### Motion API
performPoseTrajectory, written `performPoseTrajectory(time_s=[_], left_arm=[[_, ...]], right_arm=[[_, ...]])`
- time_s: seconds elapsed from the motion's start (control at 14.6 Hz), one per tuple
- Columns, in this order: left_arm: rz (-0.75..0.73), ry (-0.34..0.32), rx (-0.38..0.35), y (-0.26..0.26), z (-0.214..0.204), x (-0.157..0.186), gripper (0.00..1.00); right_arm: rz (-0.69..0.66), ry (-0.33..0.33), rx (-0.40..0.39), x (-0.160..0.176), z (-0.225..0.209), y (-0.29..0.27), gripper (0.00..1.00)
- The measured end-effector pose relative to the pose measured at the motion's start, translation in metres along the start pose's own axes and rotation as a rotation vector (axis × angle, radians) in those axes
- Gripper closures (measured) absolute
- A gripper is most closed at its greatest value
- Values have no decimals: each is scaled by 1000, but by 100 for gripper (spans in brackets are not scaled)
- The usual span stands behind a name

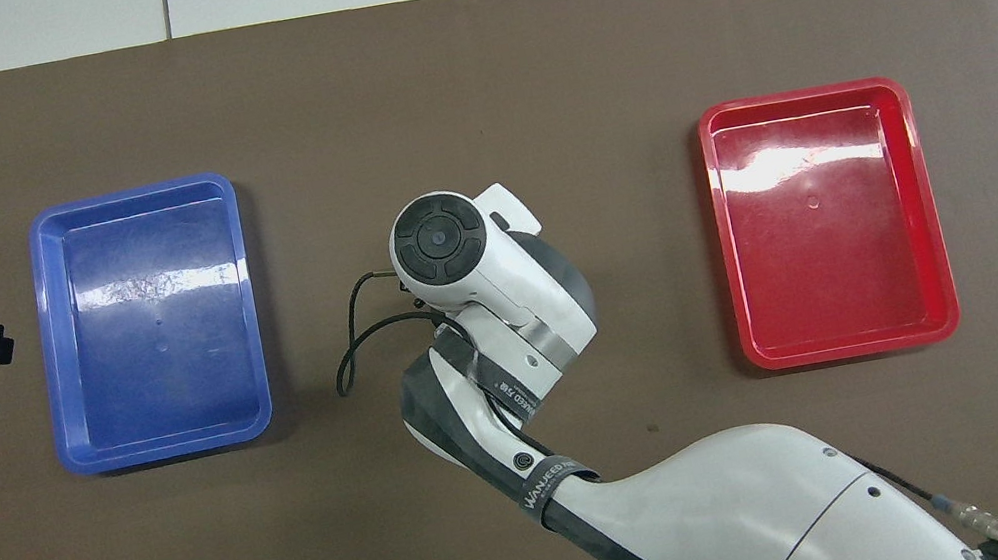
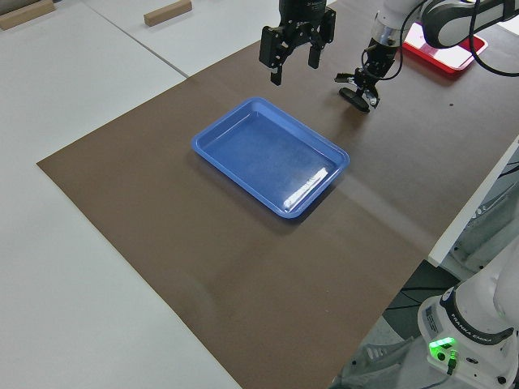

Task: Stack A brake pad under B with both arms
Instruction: 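Lower the curved pad onto the small pad and open the right gripper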

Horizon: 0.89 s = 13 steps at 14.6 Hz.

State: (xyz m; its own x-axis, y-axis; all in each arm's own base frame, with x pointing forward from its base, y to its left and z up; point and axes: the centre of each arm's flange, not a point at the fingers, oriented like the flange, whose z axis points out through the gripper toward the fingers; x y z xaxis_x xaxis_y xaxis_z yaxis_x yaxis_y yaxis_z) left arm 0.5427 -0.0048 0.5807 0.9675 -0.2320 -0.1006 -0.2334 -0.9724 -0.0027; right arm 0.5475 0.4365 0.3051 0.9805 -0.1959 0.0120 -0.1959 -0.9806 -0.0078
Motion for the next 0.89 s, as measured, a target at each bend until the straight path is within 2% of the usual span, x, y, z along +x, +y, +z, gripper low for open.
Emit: performPoseTrajectory(time_s=[0.34,0.89], left_arm=[[-56,21,0,-14,-11,-10,0],[-64,22,0,-16,-12,-10,0]], right_arm=[[-4,-2,-1,-1,1,0,57],[-6,9,12,-1,0,-3,57]])
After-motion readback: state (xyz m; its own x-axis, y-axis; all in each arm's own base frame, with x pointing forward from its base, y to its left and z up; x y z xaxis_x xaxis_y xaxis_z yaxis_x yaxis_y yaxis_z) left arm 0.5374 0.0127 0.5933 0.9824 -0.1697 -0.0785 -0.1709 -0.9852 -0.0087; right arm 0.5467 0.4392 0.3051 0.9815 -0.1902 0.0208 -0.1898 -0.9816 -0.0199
